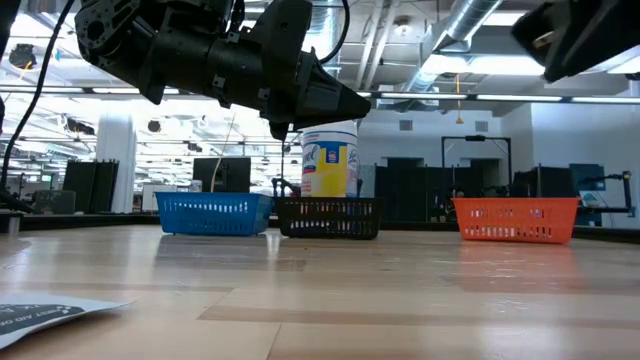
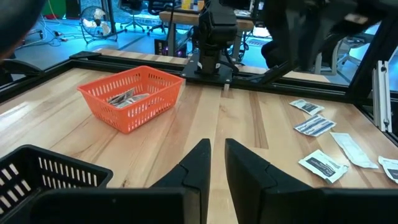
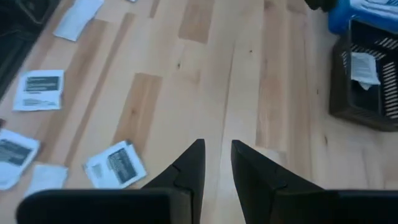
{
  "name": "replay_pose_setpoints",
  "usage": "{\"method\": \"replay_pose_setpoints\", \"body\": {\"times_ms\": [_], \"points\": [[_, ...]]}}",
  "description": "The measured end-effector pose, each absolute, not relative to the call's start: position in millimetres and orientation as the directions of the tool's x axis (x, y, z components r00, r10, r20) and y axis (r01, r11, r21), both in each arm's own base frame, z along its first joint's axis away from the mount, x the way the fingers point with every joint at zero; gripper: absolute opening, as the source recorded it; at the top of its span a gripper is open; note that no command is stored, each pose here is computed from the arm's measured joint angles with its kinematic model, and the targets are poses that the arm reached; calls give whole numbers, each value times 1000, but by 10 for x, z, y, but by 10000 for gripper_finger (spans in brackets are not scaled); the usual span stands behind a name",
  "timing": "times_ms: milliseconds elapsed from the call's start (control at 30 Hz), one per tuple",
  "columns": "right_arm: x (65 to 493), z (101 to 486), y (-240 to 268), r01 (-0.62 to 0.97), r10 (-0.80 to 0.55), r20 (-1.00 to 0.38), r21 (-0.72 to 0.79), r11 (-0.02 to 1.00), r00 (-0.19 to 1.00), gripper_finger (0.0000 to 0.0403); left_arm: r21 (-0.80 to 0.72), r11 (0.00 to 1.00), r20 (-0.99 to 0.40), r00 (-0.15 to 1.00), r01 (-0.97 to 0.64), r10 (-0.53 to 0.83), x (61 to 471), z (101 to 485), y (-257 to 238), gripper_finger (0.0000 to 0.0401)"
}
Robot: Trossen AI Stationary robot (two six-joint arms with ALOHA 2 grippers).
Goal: Pick & Place First Aid Supplies
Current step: Put the black towelette pack into the black bin
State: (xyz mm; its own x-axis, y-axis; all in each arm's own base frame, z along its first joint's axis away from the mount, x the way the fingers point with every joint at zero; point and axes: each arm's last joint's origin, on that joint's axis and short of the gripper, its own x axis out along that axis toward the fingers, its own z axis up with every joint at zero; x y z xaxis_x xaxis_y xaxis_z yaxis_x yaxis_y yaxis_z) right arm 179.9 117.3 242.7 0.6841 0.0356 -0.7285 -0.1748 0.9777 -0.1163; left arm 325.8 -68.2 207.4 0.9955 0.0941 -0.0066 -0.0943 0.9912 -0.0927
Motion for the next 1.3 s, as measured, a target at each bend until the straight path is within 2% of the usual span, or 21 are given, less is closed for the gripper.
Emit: {"method": "replay_pose_setpoints", "body": {"times_ms": [300,467,633,733,833,1033,1167,1300], "points": [[2092,2230,1245,-233,86,-767,-85,969,636,72,-92,991,-7,996,-94,94,3258,2074,-682,49],[2155,2244,1288,-278,159,-784,-17,960,599,72,-92,991,-7,996,-94,94,3258,2073,-682,49],[2122,2230,1334,-351,262,-812,75,933,522,72,-92,991,-7,996,-94,94,3258,2073,-682,49],[2105,2145,1380,-325,296,-847,156,933,441,72,-92,991,-7,996,-94,94,3258,2073,-682,49],[2127,2034,1455,-262,303,-868,210,942,393,72,-92,991,-7,996,-94,94,3258,2073,-682,49],[2263,1636,1533,-221,232,-928,170,960,291,72,-93,991,-7,996,-94,94,3258,2073,-682,49],[2319,1456,1510,-277,194,-952,126,953,235,72,-92,991,-7,996,-94,94,3258,2073,-682,49],[2353,1429,1504,-296,226,-948,155,943,225,72,-92,991,-7,996,-94,94,3258,2073,-682,49]]}}
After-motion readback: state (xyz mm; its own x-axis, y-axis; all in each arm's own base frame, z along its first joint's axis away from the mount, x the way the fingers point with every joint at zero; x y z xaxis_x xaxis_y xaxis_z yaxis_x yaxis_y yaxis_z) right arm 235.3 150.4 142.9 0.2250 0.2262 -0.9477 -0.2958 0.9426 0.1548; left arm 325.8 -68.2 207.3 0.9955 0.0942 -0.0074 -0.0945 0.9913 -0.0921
